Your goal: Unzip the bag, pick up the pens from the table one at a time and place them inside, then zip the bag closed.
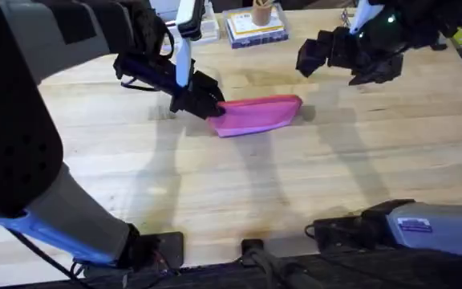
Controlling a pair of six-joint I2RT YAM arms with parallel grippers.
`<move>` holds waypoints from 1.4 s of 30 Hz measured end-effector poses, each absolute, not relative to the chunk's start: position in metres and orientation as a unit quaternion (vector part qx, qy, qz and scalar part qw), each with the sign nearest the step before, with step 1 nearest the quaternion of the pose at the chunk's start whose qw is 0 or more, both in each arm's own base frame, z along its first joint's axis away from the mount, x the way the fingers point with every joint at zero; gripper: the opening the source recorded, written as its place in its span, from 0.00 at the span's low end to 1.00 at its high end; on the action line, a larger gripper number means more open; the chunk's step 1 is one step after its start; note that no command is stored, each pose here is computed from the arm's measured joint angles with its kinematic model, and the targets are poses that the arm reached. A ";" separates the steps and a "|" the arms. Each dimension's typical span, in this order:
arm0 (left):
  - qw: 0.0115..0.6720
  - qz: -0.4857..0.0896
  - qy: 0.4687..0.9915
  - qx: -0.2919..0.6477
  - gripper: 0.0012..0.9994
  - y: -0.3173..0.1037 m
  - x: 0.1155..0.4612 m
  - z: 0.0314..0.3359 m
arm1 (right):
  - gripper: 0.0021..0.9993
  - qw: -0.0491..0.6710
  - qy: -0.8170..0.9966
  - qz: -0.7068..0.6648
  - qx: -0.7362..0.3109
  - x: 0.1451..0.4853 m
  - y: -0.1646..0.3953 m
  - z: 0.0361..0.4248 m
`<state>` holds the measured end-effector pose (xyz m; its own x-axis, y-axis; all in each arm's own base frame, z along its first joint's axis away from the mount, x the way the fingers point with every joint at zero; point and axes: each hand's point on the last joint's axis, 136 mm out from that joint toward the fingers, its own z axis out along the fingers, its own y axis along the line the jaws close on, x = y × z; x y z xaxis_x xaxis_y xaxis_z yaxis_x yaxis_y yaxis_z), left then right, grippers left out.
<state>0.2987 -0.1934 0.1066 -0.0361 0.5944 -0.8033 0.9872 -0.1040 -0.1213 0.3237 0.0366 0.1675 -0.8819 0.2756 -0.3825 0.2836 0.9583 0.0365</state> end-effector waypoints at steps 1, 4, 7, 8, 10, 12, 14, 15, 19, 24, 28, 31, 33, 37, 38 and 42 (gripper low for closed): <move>0.263 -0.373 0.615 0.642 0.04 -0.193 0.299 0.107 | 1.00 0.195 0.971 -0.010 0.136 0.319 0.040 0.170; 0.263 -0.373 0.615 0.643 0.04 -0.193 0.299 0.107 | 1.00 0.193 0.974 -0.008 0.117 0.308 0.048 0.176; 0.263 -0.373 0.615 0.643 0.04 -0.193 0.299 0.107 | 1.00 0.198 0.975 -0.005 0.098 0.300 0.055 0.184; 0.263 -0.373 0.615 0.643 0.04 -0.193 0.299 0.107 | 1.00 0.202 0.975 -0.003 0.091 0.298 0.057 0.186; 0.262 -0.374 0.616 0.642 0.21 -0.193 0.298 0.107 | 1.00 0.207 0.975 -0.002 0.078 0.295 0.060 0.191; 0.263 -0.376 0.616 0.641 0.51 -0.194 0.298 0.107 | 1.00 0.209 0.975 -0.002 0.071 0.290 0.061 0.195; 0.264 -0.377 0.615 0.640 0.83 -0.194 0.298 0.108 | 1.00 0.212 0.975 -0.002 0.066 0.286 0.060 0.198; 0.263 -0.379 0.617 0.638 0.95 -0.194 0.298 0.108 | 1.00 0.213 0.975 -0.002 0.063 0.284 0.060 0.200; 0.266 -0.381 0.615 0.637 0.99 -0.195 0.298 0.109 | 1.00 0.223 0.974 -0.002 0.050 0.280 0.058 0.207; 0.267 -0.381 0.614 0.637 0.99 -0.195 0.298 0.109 | 1.00 0.241 0.970 0.000 0.038 0.277 0.057 0.217; 0.257 -0.374 0.620 0.640 1.00 -0.192 0.297 0.106 | 1.00 0.241 0.970 -0.003 0.027 0.277 0.057 0.217; 0.242 -0.361 0.628 0.646 1.00 -0.187 0.294 0.103 | 1.00 0.234 0.972 -0.004 0.006 0.274 0.058 0.215; 0.241 -0.340 0.633 0.652 1.00 -0.183 0.295 0.109 | 1.00 0.232 0.973 0.001 -0.007 0.271 0.060 0.216; 0.272 -0.250 0.658 0.657 1.00 -0.168 0.295 0.157 | 1.00 0.251 0.968 0.014 -0.021 0.262 0.061 0.229; 0.279 -0.235 0.664 0.653 1.00 -0.165 0.294 0.167 | 1.00 0.255 0.967 0.015 -0.022 0.261 0.061 0.231; 0.305 -0.187 0.693 0.625 1.00 -0.154 0.287 0.202 | 1.00 0.269 0.963 0.021 -0.023 0.257 0.060 0.239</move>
<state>0.2870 -0.1537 0.2018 -0.0316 0.7533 -0.6570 0.9813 0.1482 0.1228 0.2571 0.0603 0.2389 -0.8539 -0.0333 -0.5194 -0.0557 0.9981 0.0275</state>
